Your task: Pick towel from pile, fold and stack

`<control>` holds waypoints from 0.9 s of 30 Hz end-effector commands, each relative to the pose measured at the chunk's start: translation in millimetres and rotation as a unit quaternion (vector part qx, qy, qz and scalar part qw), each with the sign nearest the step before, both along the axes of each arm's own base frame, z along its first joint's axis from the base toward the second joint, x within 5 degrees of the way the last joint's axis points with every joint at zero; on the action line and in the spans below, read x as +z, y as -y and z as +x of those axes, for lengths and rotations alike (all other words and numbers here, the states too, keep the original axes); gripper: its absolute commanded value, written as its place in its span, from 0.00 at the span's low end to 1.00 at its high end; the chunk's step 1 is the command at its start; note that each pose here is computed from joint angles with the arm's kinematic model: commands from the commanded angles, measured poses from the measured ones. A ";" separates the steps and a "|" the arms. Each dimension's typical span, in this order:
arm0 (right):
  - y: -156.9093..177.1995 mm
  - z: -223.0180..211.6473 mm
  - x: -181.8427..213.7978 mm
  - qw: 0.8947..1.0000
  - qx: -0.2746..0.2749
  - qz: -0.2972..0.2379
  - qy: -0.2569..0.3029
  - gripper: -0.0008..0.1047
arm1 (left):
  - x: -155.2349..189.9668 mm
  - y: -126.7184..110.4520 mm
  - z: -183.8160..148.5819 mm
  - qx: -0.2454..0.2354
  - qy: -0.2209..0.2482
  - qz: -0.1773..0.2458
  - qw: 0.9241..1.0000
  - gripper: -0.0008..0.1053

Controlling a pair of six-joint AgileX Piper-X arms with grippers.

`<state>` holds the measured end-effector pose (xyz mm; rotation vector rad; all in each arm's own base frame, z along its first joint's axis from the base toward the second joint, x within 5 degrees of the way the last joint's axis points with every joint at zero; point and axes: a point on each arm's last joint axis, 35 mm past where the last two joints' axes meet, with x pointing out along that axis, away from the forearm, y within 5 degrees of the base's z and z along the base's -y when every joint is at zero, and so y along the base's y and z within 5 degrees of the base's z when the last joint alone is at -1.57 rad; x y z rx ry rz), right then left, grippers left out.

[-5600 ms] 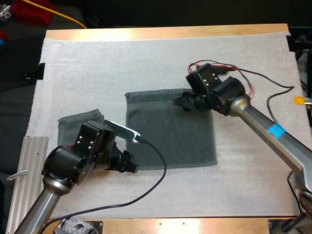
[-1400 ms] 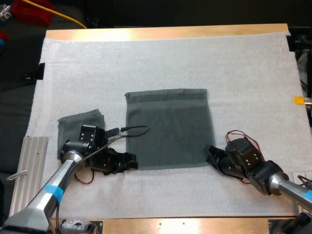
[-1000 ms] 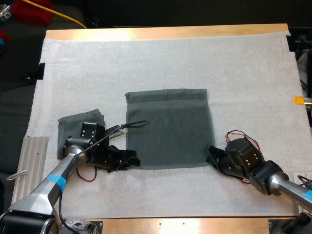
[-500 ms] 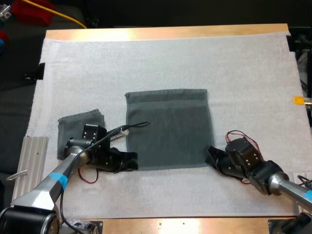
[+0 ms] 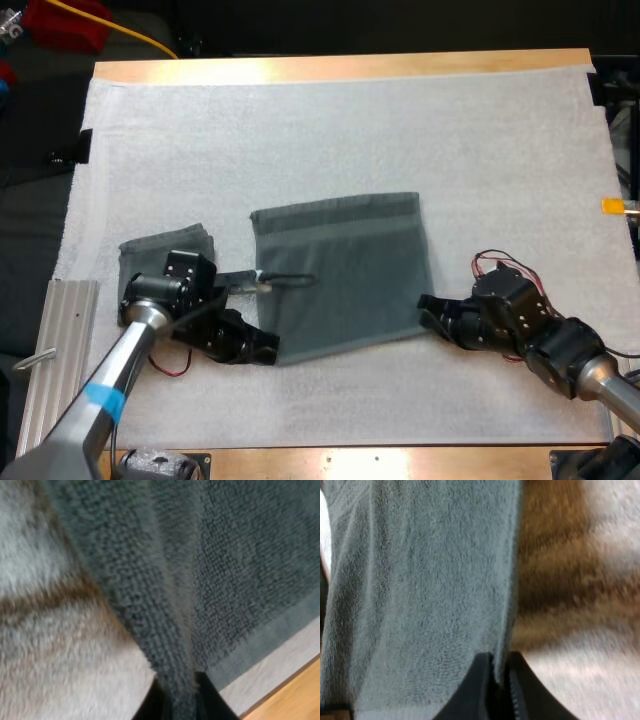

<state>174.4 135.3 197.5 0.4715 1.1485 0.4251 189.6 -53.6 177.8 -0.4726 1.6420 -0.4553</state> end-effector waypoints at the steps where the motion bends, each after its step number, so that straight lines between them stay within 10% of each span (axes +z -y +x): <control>1: 1.6 -3.0 4.4 1.000 0.010 -0.006 -0.002 0.01 | 2.9 1.9 -4.1 -0.013 -0.002 0.019 1.000 0.01; 12: -3.1 -47.9 22.8 0.994 0.108 -0.022 -0.010 0.01 | 22.3 21.5 -30.8 -0.089 0.003 0.047 0.995 0.01; 27: -4.7 -13.9 35.8 0.996 0.028 0.056 0.071 0.01 | 31.1 3.4 2.8 0.009 0.034 -0.105 0.994 0.01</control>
